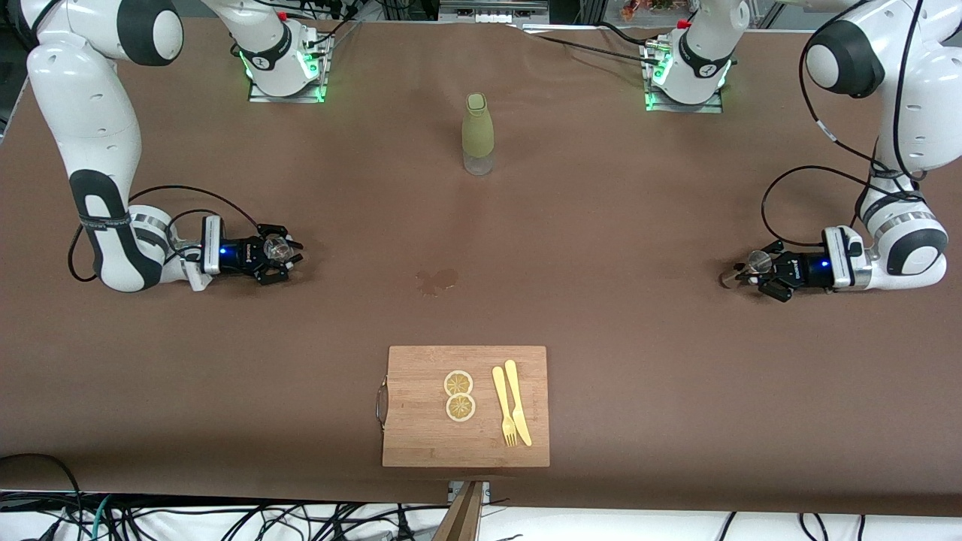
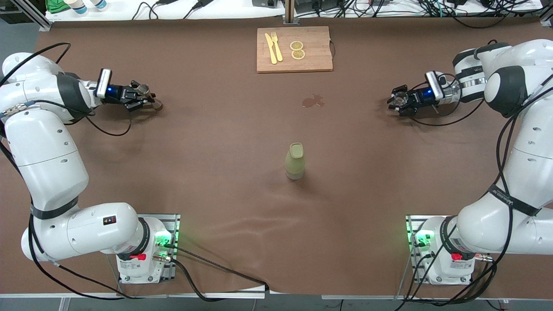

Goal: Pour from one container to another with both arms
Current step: 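Lower the glass cup and jigger onto the table and open both grippers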

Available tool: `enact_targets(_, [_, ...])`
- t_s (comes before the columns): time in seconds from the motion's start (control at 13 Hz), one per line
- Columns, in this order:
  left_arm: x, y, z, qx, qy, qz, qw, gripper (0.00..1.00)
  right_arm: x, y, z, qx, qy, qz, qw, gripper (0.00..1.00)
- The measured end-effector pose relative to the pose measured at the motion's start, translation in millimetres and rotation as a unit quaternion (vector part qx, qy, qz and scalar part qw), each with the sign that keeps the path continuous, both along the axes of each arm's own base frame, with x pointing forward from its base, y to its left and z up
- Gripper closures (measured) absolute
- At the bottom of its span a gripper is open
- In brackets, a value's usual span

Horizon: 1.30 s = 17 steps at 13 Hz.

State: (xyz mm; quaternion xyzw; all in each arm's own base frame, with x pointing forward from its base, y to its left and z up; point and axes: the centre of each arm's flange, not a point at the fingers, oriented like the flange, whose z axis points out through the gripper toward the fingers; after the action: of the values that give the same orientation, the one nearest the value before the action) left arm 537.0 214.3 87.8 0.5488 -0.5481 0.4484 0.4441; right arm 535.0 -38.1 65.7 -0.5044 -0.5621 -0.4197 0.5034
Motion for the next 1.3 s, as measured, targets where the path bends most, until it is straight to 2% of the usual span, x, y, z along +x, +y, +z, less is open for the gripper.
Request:
enact_targets(0.31, [-13,11,-14,-0.004,0.01,0.008,1.0,0.79,1,-2,-11,-0.012,-0.001,-0.008,1.0,0.72])
enact_targets(0.61, [-13,10,-16,-0.009,0.011,0.006,1.0,0.79,1,2,-28,-0.007,0.001,-0.016,1.0,0.7])
enact_targets(0.77, [-14,10,-19,-0.007,0.013,0.005,1.0,0.62,3,5,-27,-0.006,-0.001,-0.015,1.0,0.66])
enact_targets(0.92, [-14,13,-18,-0.001,0.017,0.001,1.0,0.43,5,8,-26,-0.005,-0.004,-0.014,1.0,0.45])
enact_targets(1.15, [-14,28,-9,0.031,0.045,-0.024,0.998,0.07,7,6,-25,-0.008,-0.006,-0.013,1.0,0.12])
enact_targets(1.23, [-7,34,2,0.055,0.065,-0.043,0.995,0.0,7,2,-25,-0.011,-0.006,-0.013,1.0,0.01])
enact_targets(1.3, [3,38,18,0.078,0.088,-0.053,0.992,0.0,8,-4,-24,-0.017,-0.007,-0.014,1.0,0.0])
